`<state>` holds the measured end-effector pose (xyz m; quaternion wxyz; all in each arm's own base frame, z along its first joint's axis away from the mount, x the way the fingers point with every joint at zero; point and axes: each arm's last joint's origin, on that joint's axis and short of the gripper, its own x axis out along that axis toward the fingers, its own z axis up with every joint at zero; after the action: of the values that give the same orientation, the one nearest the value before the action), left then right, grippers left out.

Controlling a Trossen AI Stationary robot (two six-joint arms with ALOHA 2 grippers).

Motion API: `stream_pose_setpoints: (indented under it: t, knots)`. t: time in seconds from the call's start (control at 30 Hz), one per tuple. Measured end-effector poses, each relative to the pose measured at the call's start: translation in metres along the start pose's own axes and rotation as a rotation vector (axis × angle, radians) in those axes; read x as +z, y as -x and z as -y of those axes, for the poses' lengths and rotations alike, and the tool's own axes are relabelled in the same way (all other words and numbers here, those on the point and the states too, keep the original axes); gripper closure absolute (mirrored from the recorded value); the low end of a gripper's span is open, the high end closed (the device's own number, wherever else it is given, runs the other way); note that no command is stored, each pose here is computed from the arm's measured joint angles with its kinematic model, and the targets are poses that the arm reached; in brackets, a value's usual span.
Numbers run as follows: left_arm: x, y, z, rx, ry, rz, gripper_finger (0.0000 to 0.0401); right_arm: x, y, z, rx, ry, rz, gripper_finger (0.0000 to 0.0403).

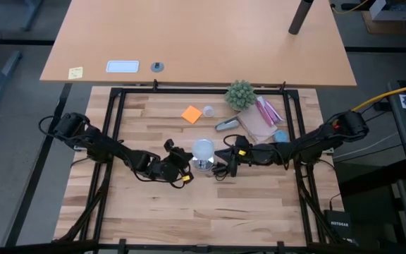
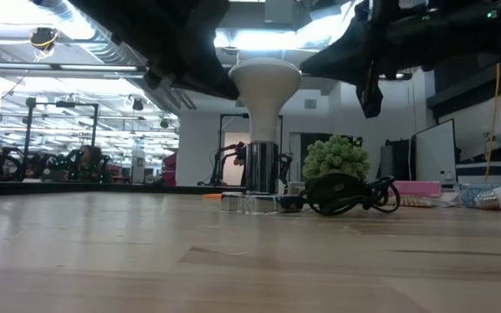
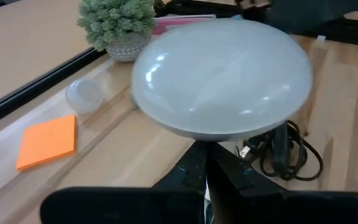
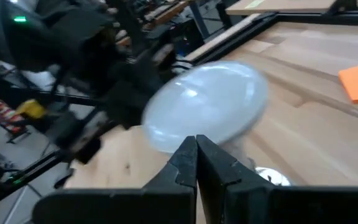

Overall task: Screw lightbulb
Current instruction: Insert the lightbulb in the silver lamp

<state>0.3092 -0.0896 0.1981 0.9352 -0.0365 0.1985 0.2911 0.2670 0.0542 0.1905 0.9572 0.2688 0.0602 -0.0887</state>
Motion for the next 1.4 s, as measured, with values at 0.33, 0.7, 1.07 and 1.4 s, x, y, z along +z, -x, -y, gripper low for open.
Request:
stream_pose_setpoints:
  t: [0.33, 0.7, 1.07, 1.4]
  knots:
    - [0.0, -0.008, -0.009, 0.042, -0.035, -0.03, 0.04, -0.003, 0.003, -0.008, 0.027, 0.002, 0.006, 0.0397]
    - [-0.006, 0.02, 0.008, -0.052, -0.041, -0.031, 0.04, 0.012, 0.01, -0.01, -0.042, 0.129, 0.111, 0.0397]
    - [0.009, 0.03, 0.023, -0.173, 0.011, 0.093, 0.04, 0.016, 0.002, 0.008, -0.148, 0.161, 0.127, 0.0397]
    - [0.012, 0.017, 0.014, -0.122, 0.012, 0.083, 0.04, 0.013, -0.001, 0.009, -0.111, 0.117, 0.091, 0.0397]
